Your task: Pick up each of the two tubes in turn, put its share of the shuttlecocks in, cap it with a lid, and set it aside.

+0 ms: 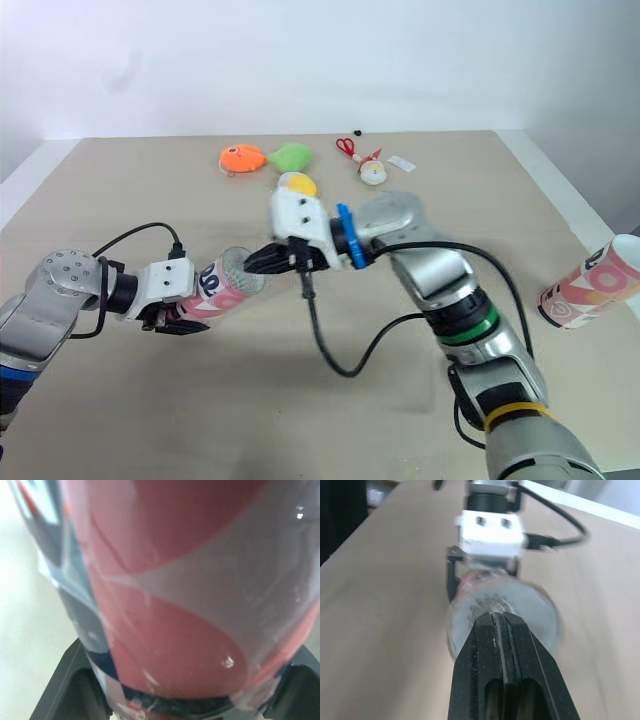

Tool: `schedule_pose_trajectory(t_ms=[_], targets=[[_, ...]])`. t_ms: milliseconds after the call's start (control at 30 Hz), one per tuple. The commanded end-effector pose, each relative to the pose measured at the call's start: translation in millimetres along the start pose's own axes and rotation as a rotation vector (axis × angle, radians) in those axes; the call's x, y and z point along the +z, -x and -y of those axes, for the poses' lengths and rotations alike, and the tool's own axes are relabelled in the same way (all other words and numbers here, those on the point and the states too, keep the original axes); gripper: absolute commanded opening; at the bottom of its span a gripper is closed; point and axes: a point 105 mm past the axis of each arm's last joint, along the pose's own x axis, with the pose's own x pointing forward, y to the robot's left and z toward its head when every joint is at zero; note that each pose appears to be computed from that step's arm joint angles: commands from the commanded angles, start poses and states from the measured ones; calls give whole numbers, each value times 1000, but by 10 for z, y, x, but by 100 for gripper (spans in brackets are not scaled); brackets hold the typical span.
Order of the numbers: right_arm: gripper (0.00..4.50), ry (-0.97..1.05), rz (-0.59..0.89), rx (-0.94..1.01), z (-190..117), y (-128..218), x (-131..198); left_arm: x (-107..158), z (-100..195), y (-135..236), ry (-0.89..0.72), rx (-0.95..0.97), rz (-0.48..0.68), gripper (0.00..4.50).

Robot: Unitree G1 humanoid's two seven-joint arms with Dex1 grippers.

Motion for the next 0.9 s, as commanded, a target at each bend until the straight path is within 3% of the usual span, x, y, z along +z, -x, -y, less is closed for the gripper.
schedule_pose_trajectory(t_ms=[33,167,200,300,333,533,900], targets=[[4,-60,61,-31,-62,296,100,296,146,-188,-12,-78,176,289],[4,-186,19,-102,-156,667,-56,697,89,-275,8,-9,416,289],[32,-224,-15,-136,-180,791,-156,788,84,-315,32,13,485,289],[136,-326,-146,-202,-315,1108,-486,918,78,-447,92,77,629,289],[195,-349,-170,-220,-352,1186,-553,925,76,-491,109,98,655,289],[441,-429,-291,-329,-515,1603,-759,859,195,-853,149,169,720,289],[441,-488,-694,-379,-984,2230,-1404,483,303,-1309,255,215,647,289]])
